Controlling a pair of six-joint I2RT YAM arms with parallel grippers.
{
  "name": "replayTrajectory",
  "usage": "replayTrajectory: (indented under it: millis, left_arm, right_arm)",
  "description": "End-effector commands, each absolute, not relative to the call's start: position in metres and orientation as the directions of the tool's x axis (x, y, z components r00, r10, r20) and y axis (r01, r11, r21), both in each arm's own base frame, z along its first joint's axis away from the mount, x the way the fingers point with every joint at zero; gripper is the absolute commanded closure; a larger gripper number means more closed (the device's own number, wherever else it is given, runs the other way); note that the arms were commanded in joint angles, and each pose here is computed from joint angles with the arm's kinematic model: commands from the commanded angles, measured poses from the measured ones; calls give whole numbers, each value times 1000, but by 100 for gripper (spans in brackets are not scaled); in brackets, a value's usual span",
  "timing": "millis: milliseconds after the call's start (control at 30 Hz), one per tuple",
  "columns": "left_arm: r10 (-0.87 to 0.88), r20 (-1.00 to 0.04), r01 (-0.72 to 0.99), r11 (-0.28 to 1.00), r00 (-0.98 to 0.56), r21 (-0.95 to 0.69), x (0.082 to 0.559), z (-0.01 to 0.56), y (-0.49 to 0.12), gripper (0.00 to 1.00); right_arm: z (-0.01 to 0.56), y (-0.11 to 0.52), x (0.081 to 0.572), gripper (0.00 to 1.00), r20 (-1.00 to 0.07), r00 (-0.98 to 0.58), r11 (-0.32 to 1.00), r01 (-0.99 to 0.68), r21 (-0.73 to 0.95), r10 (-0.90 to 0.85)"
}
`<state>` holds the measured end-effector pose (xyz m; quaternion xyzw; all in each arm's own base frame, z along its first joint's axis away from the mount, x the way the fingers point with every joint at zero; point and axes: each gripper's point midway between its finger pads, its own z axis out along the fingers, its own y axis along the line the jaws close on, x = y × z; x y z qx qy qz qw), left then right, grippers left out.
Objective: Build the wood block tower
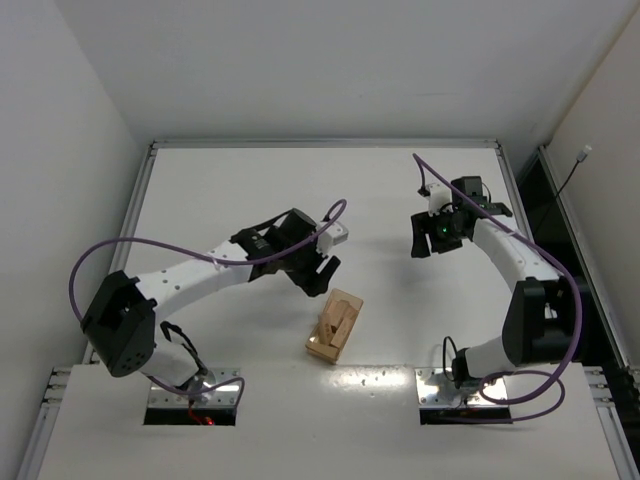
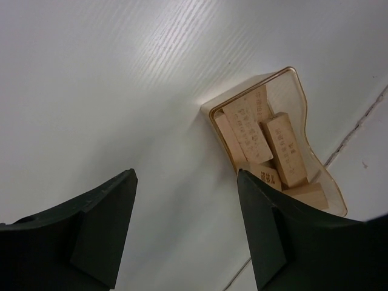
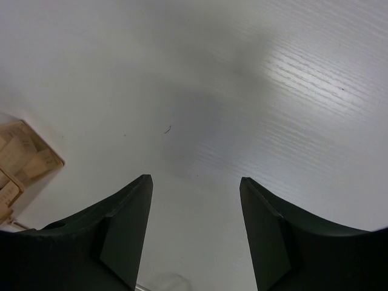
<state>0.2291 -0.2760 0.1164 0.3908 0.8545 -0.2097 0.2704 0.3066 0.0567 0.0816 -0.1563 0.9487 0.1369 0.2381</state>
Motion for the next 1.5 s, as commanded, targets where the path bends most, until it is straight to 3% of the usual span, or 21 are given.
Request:
replayTrajectory:
  millis: [0,267,567,700,767,1067,1133,1467]
  left_arm:
    - [544,-608,764,623,-578,-169,221,110,-281,36]
    - [609,-561,802,567,-561,-187,196,90,-300,36]
    - [614,-525,787,584,-589,-199,205,70,-312,38]
    - [620,-500,778,594,-605,-205,209,59,-318,46]
    - [627,-485,778,591,-610,-214,210,53,-322,56]
    - [590,-533,770,603,-606,-208,227,69,-339,84]
    - [583,-533,760,621,-612,-193,230,69,-337,99]
    - [453,-685,672,737,-571,-73,275,112,-316,100]
  right_arm:
    - [84,61,309,44,-507,-833,908,-366,203,-222]
    - [83,61,309,44,-501,-834,906,-372,201,-231]
    - [83,61,309,44,-501,-834,906,-372,201,-231]
    - [83,61,309,44,-501,-834,906,-372,201,-231]
    - [81,61,309,44,-494,-838,906,-370,204,-231]
    - [76,62,308,44,-480,-847,903,-369,218,-230]
    - [76,62,308,44,-480,-847,903,-369,218,-230]
    - [76,64,310,44,-479,-849,902,-365,230,-221]
